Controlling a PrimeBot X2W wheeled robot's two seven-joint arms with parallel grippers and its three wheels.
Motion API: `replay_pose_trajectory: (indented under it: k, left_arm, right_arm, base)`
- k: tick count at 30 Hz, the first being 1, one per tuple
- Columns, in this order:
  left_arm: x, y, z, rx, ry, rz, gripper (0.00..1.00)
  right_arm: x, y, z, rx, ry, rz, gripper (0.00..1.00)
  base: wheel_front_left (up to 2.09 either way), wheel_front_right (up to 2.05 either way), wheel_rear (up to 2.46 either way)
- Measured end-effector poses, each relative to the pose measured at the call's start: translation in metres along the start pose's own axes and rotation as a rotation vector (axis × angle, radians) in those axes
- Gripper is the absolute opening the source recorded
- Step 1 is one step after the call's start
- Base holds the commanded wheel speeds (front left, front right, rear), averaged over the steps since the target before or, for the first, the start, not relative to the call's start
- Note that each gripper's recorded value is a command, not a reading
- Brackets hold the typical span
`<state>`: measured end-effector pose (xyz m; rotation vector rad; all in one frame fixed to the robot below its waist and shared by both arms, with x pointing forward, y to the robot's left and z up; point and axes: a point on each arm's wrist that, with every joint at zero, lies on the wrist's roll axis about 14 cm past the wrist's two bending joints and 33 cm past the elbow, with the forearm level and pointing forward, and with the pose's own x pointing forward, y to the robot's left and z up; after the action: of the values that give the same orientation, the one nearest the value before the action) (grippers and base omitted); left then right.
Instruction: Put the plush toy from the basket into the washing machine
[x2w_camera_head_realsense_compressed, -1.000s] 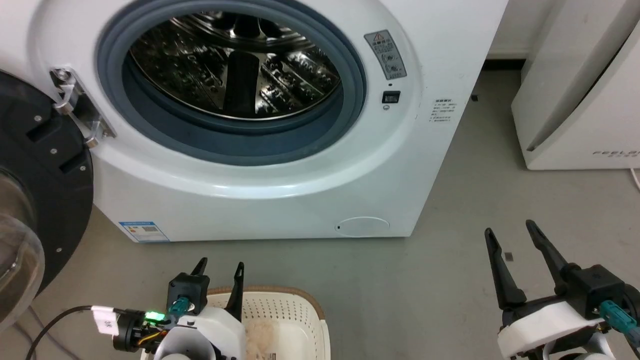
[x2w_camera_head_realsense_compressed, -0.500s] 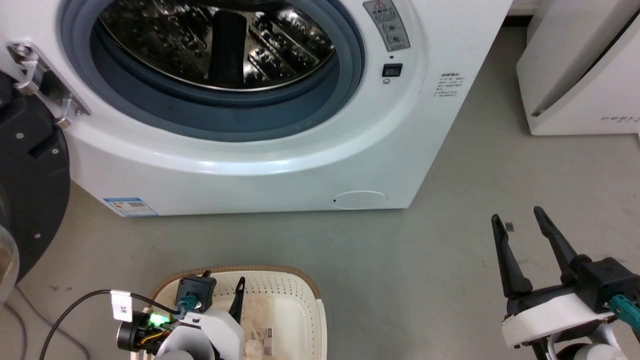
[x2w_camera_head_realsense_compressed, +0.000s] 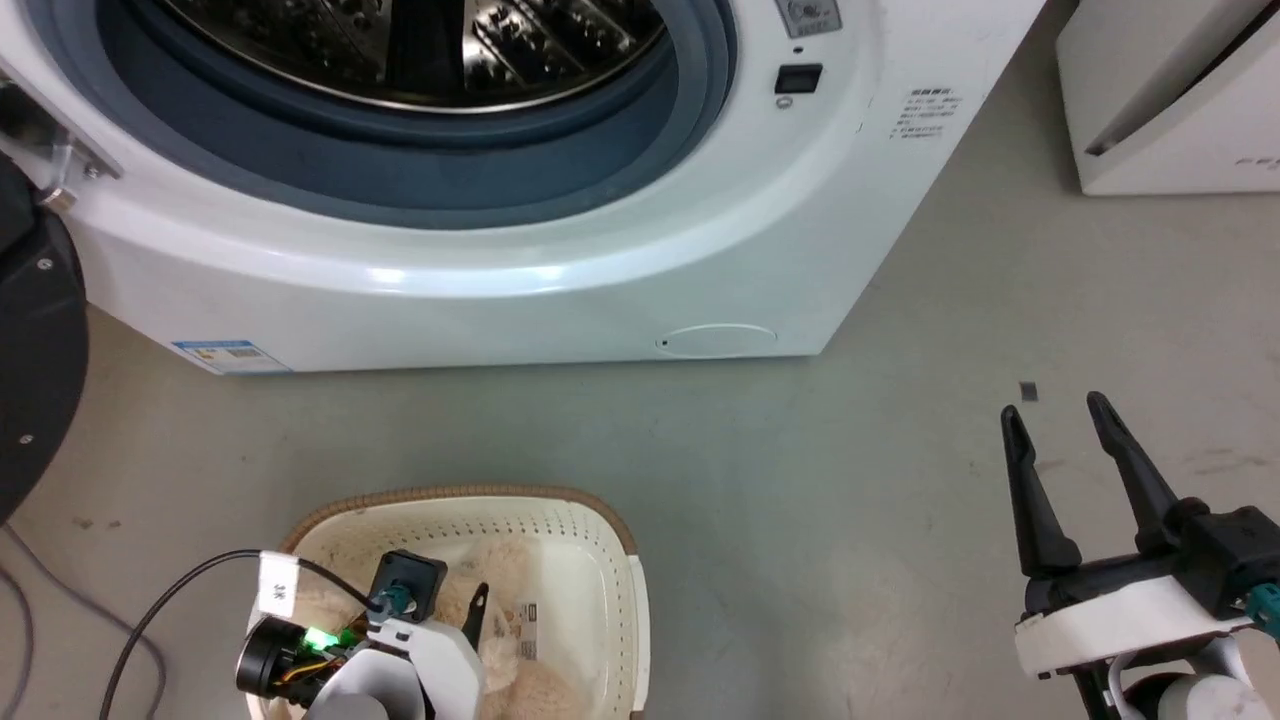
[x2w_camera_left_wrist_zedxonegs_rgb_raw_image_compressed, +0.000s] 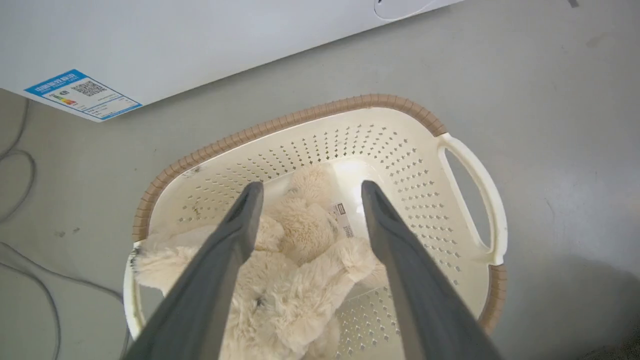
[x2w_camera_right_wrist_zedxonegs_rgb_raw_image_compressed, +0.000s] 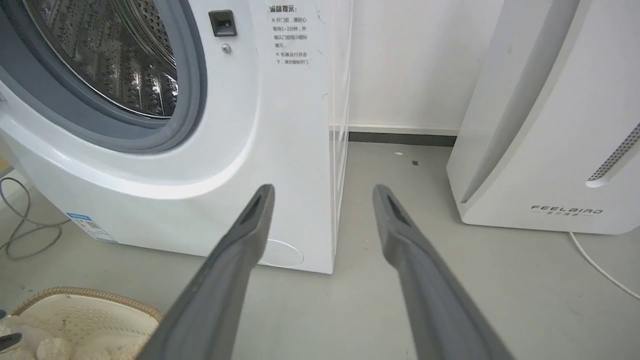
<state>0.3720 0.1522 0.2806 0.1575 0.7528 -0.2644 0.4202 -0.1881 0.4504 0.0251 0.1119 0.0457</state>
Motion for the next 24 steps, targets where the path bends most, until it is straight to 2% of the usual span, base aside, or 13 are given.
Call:
replay_pose_trajectory:
  k: [10, 24]
  left_arm:
    - [0.011, -0.01, -0.05, 0.108, 0.186, -0.081, 1.0]
    - [0.03, -0.02, -0.099, 0.257, 0.367, -0.21, 1.0]
  right_arm:
    - [0.013, -0.004, -0.018, 0.011, 0.026, -0.009, 1.0]
    - [0.03, -0.01, -0.052, 0.009, 0.08, -0.023, 1.0]
  base:
    - [0.0, 0.0, 0.0]
    - [0.0, 0.0, 0.0]
